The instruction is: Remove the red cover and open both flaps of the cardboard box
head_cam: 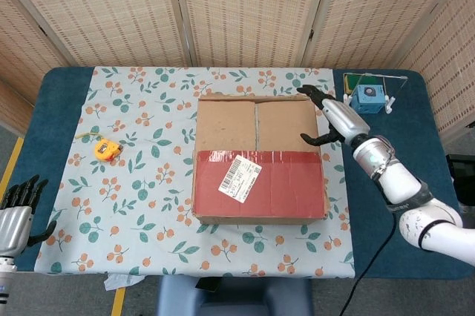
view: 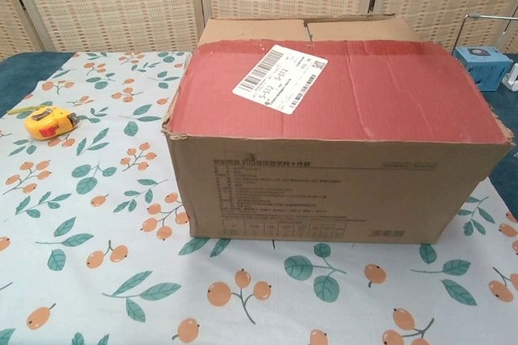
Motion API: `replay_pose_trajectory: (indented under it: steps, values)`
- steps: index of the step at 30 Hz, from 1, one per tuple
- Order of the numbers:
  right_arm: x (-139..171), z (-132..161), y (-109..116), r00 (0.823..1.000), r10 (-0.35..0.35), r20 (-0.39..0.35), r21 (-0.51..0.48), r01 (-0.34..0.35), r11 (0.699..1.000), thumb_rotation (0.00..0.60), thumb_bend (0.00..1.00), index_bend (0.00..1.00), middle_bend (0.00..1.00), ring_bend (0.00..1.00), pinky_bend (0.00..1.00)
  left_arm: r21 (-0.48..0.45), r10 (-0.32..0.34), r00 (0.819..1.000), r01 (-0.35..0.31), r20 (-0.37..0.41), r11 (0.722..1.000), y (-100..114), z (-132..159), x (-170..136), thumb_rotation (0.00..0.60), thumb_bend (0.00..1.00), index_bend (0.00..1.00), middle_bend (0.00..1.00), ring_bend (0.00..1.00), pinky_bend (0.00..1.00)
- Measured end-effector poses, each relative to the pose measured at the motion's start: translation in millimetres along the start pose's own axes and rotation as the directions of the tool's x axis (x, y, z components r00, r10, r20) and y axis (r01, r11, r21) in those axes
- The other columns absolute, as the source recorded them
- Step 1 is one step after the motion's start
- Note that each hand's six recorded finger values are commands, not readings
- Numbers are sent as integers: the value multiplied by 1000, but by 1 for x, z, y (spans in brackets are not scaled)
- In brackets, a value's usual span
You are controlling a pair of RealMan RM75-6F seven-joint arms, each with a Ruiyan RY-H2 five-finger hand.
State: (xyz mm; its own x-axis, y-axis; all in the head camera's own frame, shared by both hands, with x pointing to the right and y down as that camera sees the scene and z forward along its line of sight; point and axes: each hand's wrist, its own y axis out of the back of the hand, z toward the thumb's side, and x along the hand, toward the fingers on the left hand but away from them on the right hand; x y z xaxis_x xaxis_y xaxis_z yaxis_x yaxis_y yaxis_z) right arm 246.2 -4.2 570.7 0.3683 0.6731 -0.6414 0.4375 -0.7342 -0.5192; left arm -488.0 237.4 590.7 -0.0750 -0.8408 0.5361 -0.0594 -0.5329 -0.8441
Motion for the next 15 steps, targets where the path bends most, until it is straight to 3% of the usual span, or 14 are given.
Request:
replay_pose_trajectory:
  steps: [6, 15]
  values:
    - [19, -9, -15, 995, 103, -4, -230, -101, 968, 600, 388, 0, 0, 99, 23, 13, -20, 1000, 20, -8, 1000, -5, 1, 3, 600, 381, 0, 0, 0, 0]
    - [23, -11, -37, 976, 217, -31, -487, -205, 849, 600, 388, 34, 21, 161, 39, -2, -5, 1000, 5, -6, 1000, -2, 2, 2, 600, 383, 0, 0, 0, 0]
